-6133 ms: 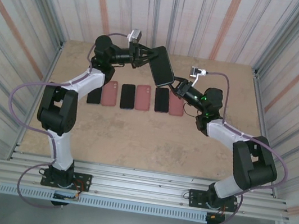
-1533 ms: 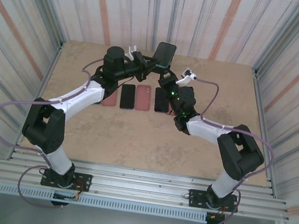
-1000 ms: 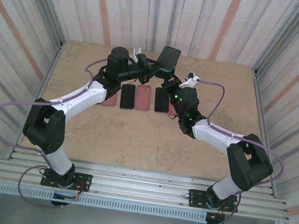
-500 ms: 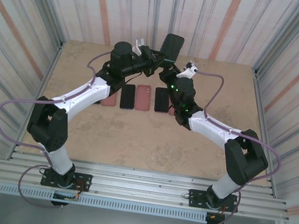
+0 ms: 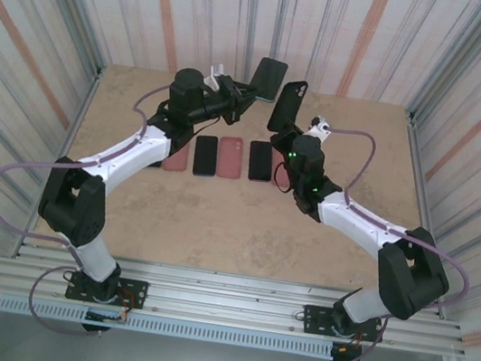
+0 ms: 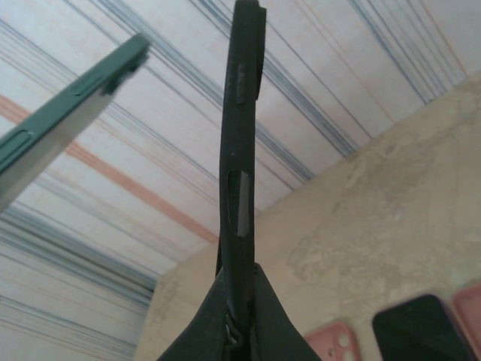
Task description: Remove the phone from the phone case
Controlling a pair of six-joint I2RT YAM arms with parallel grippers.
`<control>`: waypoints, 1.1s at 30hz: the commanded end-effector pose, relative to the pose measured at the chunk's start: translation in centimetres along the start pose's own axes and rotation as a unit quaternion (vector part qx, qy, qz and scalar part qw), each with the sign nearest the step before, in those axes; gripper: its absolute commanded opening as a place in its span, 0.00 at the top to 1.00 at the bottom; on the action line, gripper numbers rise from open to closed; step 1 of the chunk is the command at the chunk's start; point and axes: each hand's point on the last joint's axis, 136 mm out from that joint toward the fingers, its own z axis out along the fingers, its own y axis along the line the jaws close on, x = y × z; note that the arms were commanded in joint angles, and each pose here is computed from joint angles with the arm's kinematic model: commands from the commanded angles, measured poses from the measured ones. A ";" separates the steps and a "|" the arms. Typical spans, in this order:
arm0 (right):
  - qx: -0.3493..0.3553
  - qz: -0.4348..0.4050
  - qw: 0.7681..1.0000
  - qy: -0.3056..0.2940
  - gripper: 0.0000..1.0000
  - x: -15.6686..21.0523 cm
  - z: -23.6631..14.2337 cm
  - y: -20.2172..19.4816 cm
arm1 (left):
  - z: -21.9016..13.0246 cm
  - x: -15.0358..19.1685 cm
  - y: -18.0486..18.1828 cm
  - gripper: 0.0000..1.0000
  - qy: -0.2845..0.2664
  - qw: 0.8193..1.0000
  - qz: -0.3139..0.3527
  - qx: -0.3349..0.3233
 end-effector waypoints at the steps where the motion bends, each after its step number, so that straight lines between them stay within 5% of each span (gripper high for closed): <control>1: 0.010 0.001 1.000 0.003 1.00 -1.0 -0.9 -1.2 | -1.2 1.2 -4.2 1.00 0.014 0.997 0.048 0.062; 12: 0.020 0.003 0.991 0.132 1.00 -3.0 -3.5 -6.7 | 2.7 4.4 2.4 1.00 0.045 0.998 0.048 0.011; 21: 0.030 0.026 0.988 0.146 1.00 -8.4 -5.9 -11.8 | 6.2 6.9 8.6 1.00 0.000 0.996 0.068 -0.050; 33: 0.005 0.064 0.985 0.163 1.00 -9.7 -3.8 -16.3 | 11.8 10.9 15.4 1.00 -0.079 0.990 0.069 -0.091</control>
